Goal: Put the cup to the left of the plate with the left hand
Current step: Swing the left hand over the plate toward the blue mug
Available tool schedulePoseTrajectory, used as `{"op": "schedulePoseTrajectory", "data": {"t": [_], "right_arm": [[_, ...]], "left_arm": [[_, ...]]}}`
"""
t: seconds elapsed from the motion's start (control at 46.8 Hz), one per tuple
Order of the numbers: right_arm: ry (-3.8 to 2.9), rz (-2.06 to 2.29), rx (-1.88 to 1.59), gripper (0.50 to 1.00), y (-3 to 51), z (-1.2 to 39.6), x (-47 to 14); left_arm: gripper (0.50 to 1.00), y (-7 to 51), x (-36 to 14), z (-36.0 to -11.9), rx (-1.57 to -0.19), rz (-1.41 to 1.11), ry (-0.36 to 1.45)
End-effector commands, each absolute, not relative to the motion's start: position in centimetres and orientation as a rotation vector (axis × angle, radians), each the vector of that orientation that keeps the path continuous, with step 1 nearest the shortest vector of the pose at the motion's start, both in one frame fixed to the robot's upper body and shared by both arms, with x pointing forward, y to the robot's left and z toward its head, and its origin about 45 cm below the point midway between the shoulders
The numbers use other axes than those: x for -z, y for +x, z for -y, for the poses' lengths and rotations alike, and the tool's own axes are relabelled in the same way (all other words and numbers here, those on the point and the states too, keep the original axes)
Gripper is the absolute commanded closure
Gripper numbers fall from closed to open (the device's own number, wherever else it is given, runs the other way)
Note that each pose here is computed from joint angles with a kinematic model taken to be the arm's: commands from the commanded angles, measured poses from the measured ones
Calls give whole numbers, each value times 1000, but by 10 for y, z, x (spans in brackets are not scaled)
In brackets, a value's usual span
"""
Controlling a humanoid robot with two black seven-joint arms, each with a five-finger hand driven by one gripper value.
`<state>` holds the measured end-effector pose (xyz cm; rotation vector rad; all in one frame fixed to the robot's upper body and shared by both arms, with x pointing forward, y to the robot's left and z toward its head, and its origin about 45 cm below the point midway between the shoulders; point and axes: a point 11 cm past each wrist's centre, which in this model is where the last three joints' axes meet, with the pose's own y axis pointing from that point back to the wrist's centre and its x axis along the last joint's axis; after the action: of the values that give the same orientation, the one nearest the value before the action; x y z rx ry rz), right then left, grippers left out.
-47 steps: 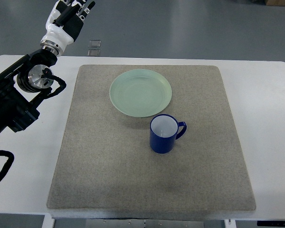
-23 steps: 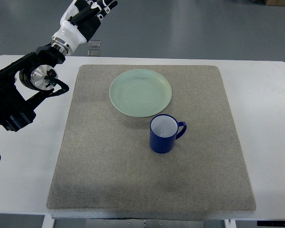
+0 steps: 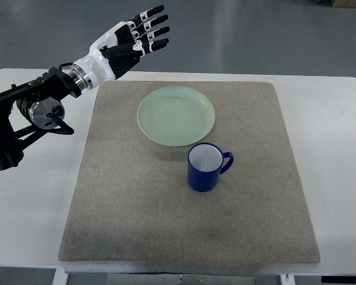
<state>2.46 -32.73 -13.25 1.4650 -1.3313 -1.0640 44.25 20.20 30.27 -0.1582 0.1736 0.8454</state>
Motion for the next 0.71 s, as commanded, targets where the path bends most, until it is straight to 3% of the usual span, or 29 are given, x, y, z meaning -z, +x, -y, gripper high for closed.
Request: {"op": "schedulePoseTrajectory", "data": {"t": [0.0,0.342,0.684], "right_arm": [[1465,1331,1064,568,25,327,132],[1464,1332,1063,568,25,328,132],[1464,1332,1063,568,25,328,132]], "left_arm": [[504,431,-293,-200,-786,-145,-87],[504,396,-265,-214,-573,-56,107],[504,381,-236,-219,-524,-9,216]]}}
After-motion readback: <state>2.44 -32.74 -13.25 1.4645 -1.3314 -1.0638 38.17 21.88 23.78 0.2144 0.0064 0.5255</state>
